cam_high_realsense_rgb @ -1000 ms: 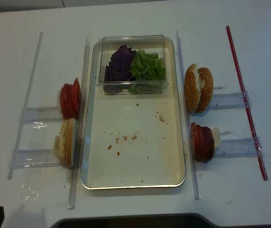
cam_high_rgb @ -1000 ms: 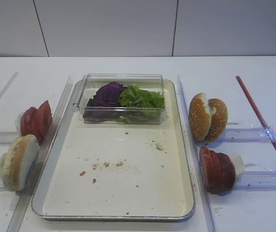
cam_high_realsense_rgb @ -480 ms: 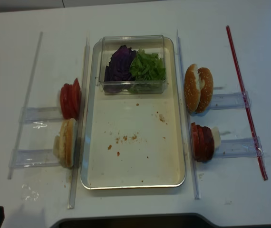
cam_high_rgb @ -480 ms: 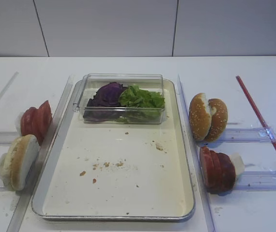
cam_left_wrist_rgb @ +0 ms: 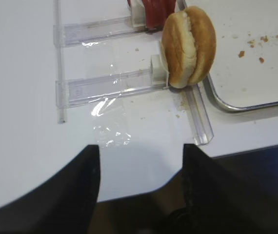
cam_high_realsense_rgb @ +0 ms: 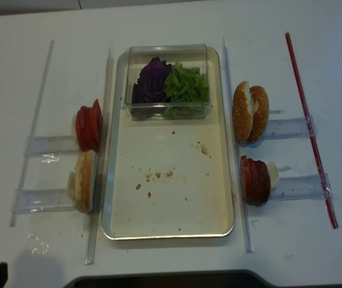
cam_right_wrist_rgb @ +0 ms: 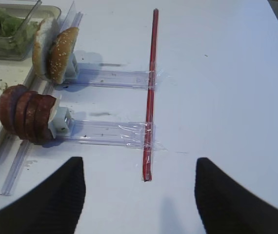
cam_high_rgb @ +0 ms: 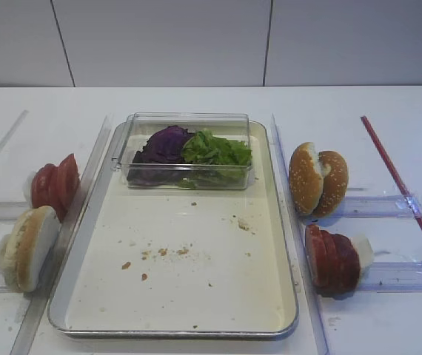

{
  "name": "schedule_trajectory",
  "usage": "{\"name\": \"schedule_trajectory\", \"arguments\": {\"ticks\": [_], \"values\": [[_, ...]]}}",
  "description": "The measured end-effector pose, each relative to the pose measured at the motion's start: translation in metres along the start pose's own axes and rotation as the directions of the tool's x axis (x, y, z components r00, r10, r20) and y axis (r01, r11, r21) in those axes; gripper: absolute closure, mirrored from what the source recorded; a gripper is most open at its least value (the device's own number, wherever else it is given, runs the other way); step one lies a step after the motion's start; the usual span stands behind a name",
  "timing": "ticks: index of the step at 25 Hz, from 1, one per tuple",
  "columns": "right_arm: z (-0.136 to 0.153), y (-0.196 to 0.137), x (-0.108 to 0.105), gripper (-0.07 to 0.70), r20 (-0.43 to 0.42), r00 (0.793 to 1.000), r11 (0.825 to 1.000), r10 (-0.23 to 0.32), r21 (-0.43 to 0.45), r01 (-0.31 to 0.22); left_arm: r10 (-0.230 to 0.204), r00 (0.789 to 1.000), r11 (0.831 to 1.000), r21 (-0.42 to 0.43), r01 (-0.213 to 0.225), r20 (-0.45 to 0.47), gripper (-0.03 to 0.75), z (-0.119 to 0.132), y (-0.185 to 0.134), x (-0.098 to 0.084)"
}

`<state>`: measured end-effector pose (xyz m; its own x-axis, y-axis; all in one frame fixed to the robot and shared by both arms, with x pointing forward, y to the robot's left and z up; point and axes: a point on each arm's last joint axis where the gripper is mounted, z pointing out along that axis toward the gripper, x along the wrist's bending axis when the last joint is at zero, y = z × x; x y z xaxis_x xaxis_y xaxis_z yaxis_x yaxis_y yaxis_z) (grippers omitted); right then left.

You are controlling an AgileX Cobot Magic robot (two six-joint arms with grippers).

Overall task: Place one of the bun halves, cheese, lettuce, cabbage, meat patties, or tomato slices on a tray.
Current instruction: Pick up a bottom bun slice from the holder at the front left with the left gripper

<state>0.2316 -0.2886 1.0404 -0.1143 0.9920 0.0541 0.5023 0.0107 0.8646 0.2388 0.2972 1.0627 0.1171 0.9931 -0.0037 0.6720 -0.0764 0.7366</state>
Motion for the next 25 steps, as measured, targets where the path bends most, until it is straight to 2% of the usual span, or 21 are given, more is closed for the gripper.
{"name": "schedule_trajectory", "arguments": {"ticks": [3, 7, 13, 16, 20, 25], "values": [[0.0, 0.0, 0.0, 0.135, 0.0, 1.0, 1.0, 0.0, 0.0, 0.0, -0.054, 0.999, 0.998, 0.044, 0.054, 0.001, 0.363, -0.001, 0.02, 0.001], [0.0, 0.0, 0.0, 0.135, -0.001, 1.0, 1.0, 0.001, 0.0, -0.001, -0.091, 0.996, 0.989, 0.114, 0.091, -0.004, 0.363, 0.004, 0.049, 0.002], [0.0, 0.0, 0.0, 0.143, -0.001, 1.0, 1.0, 0.001, 0.0, -0.001, -0.105, 0.994, 0.968, 0.228, 0.105, -0.013, 0.363, 0.024, 0.087, 0.004], [0.0, 0.0, 0.0, 0.146, -0.001, 1.0, 1.0, 0.001, 0.0, -0.001, -0.115, 0.993, 0.95, 0.292, 0.111, -0.003, 0.363, 0.04, 0.099, 0.004], [0.0, 0.0, 0.0, 0.148, -0.001, 1.0, 1.0, 0.001, 0.0, -0.001, -0.141, 0.989, 0.917, 0.384, 0.11, 0.053, 0.363, 0.063, 0.111, -0.002], [0.0, 0.0, 0.0, 0.148, -0.001, 1.0, 1.0, 0.001, 0.0, -0.001, -0.128, 0.987, 0.88, 0.47, 0.067, 0.098, 0.363, 0.088, 0.126, -0.015]]}}
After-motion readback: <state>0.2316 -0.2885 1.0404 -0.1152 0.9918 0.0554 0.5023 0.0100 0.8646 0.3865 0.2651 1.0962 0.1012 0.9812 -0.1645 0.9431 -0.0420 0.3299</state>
